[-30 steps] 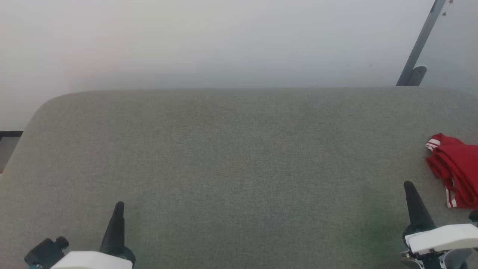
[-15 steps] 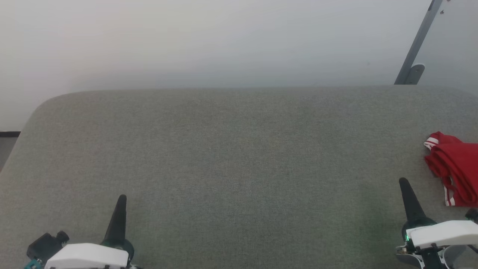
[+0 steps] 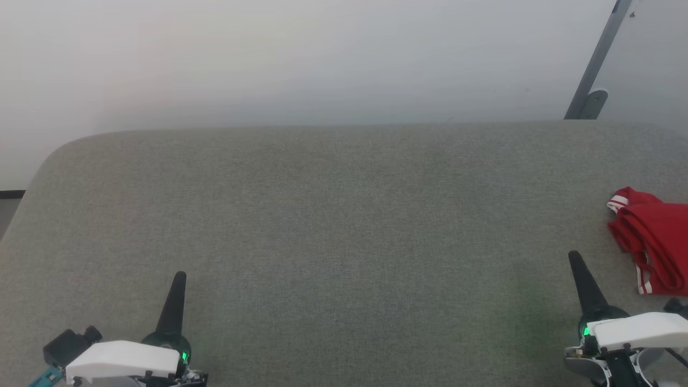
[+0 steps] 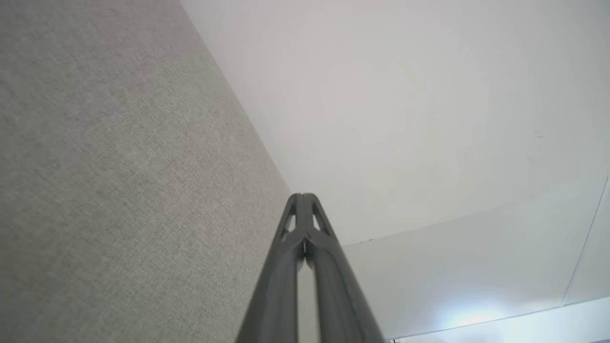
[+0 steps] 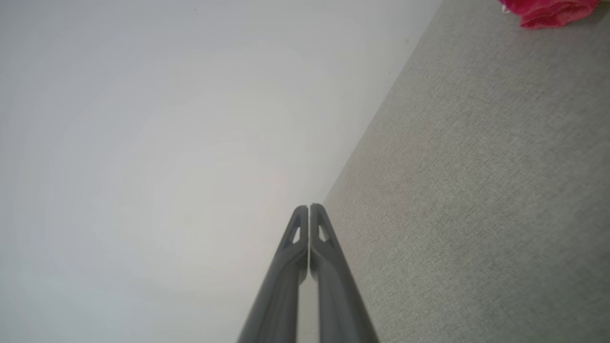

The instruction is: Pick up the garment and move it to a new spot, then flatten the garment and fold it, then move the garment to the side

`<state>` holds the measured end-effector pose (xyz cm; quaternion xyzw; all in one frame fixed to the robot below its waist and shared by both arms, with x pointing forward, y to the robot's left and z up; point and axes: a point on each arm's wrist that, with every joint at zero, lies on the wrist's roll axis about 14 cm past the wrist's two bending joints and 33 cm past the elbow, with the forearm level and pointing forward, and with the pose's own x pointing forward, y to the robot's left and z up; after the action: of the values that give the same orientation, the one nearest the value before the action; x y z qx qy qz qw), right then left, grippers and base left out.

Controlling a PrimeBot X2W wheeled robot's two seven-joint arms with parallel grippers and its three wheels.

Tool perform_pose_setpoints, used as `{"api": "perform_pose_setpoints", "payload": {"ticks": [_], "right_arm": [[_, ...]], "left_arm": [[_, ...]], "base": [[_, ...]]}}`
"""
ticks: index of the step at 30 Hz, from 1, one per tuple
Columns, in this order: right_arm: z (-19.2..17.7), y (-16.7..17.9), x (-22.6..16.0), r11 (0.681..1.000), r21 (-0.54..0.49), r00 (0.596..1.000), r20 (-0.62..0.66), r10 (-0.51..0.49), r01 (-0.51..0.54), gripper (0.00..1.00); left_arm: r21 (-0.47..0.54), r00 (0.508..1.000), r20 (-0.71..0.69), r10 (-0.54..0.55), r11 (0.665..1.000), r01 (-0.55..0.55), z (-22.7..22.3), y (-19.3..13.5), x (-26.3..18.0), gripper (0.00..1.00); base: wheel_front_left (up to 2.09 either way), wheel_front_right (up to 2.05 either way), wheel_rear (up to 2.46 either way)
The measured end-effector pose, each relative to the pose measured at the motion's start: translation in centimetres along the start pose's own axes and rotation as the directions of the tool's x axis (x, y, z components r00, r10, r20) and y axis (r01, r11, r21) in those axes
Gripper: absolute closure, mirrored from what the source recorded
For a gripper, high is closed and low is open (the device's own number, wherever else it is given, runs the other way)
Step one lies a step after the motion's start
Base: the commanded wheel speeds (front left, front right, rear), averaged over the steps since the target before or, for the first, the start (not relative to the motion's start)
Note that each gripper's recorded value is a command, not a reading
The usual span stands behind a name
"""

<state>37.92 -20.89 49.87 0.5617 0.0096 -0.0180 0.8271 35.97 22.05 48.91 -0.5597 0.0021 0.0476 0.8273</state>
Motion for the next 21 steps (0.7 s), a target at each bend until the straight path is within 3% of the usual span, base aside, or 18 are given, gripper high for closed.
{"api": "perform_pose_setpoints", "payload": {"ticks": [21], "right_arm": [[-0.4,0.3,0.4,0.984,0.177,1.000,-0.008,0.009,-0.008,1.00]], "left_arm": [[-0.182,0.999,-0.027,-0.025,0.983,0.020,-0.7,-0.9,1.2,1.00]], "base": [[0.00,0.00,0.00]]}}
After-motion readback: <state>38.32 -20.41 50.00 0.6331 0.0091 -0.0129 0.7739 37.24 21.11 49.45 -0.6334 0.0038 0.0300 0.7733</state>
